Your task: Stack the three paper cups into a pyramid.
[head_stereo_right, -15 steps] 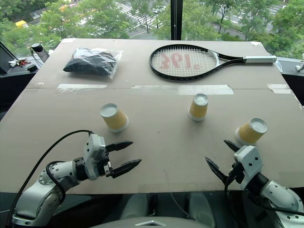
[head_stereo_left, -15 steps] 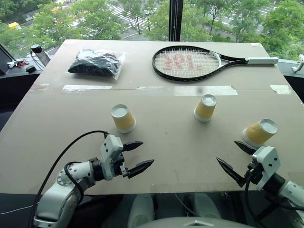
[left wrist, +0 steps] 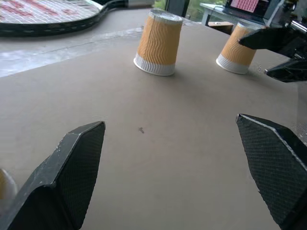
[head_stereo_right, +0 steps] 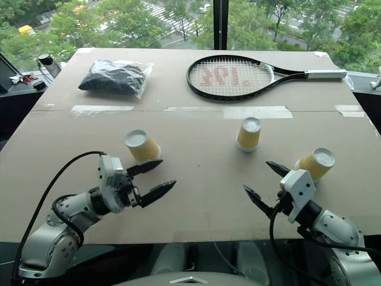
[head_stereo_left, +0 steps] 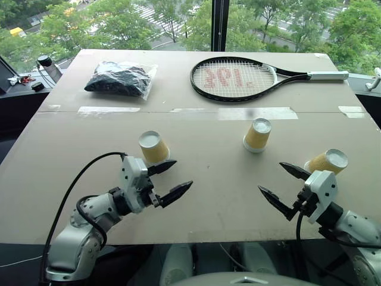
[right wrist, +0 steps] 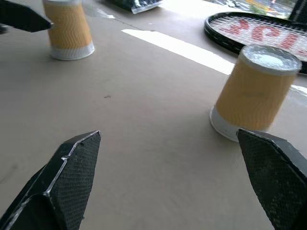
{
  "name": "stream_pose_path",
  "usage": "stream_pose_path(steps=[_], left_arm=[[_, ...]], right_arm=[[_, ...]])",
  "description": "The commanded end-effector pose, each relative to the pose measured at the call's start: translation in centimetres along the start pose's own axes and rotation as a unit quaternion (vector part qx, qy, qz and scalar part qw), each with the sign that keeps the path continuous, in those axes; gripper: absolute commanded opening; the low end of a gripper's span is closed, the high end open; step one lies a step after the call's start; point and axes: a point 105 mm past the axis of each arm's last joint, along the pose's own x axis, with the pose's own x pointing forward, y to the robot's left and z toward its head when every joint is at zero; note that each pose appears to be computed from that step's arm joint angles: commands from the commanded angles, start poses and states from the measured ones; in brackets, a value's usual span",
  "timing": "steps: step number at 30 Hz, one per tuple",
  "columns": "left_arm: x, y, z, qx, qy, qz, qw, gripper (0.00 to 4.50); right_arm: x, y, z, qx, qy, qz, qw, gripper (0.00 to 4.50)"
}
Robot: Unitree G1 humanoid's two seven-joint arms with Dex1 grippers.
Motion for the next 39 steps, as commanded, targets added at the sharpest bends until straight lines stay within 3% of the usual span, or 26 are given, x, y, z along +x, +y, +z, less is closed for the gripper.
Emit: stream_pose_path(steps=[1,5,9,26,29,32,39], left_arm=[[-1.0,2.3,2.7,0.037,-0.05,0.071,0.996,4.5],[-3.2,5.1,3.0,0.059,-0.033,0.151,0.986,4.5],[-3.5,7.2,2.0,0.065,-0.005,0.198,0.978,4.5],[0.4,8.3,-0.3,0.052,0.045,0.113,0.991,4.5],[0.7,8.3,-0.4,0.052,0.046,0.1,0.993,3.7],[1.0,8.0,-0.1,0.053,0.038,0.087,0.994,2.49],[3.5,4.9,1.3,0.04,0.018,-0.013,0.999,2.41]], right_arm=[[0.4,1.7,3.2,-0.01,-0.061,0.088,0.994,4.48],[0.0,2.6,3.2,-0.002,-0.051,0.151,0.987,4.48],[-0.6,2.6,2.5,-0.005,-0.04,0.153,0.987,4.48],[-1.7,2.9,2.4,-0.009,-0.041,0.091,0.995,4.48],[-1.6,2.7,3.0,-0.007,-0.055,0.078,0.995,4.5],[-1.6,2.8,3.2,-0.006,-0.057,0.076,0.995,4.5],[-1.1,2.6,3.5,-0.008,-0.063,0.069,0.996,4.5]])
